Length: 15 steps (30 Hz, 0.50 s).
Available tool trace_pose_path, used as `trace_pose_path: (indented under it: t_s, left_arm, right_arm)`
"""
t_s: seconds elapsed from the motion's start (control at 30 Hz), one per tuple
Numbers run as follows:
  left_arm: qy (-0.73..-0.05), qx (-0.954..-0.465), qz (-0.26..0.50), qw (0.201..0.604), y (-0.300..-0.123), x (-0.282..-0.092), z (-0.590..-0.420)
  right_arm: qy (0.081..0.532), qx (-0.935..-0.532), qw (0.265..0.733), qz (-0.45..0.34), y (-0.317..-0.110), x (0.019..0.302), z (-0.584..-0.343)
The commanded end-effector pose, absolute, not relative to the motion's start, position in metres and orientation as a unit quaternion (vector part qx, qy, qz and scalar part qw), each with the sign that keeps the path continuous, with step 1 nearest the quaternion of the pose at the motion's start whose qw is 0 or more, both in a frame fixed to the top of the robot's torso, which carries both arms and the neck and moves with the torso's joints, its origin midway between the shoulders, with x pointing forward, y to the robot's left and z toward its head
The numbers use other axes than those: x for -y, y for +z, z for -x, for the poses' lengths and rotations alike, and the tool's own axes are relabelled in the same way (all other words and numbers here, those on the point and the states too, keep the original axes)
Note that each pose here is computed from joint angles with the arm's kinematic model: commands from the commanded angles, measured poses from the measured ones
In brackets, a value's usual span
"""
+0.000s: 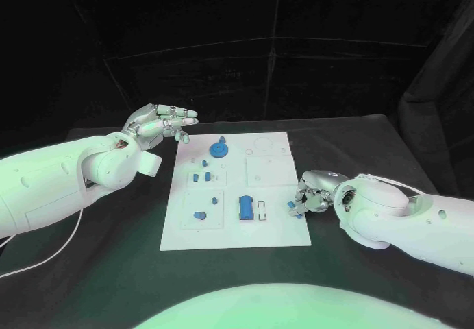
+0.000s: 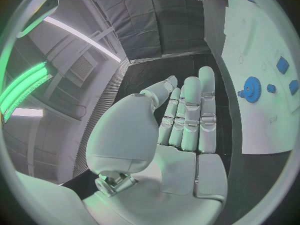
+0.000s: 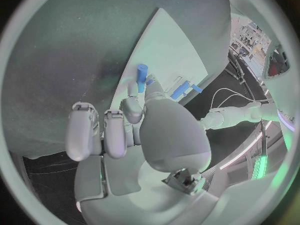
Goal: Assemble the parts on the task board
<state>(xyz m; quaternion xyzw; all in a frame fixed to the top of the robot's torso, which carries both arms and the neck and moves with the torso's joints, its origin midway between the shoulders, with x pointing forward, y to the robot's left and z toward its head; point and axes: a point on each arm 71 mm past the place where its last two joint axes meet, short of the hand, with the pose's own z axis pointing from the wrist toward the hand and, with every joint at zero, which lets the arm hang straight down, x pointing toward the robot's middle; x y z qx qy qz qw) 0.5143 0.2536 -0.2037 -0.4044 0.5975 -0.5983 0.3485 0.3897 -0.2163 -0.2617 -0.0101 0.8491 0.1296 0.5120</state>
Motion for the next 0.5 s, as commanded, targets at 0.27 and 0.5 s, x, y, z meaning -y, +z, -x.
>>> trace_pose_path:
  t_s: [0.27,0.5]
  left_arm:
    - [-0.604,-0.595,0.403,0.345,-0.2021,-0.2536,-0.5142]
    - [-0.603,-0.595,0.403,0.345,-0.2021,-0.2540,-0.5141]
  right_arm:
    - [0.100,-0.842,0.526,0.067,-0.2668,0.2088,-0.3866]
    - [0.163,-0.843,0.512,-0.024,-0.2635,0.2128,-0.3821]
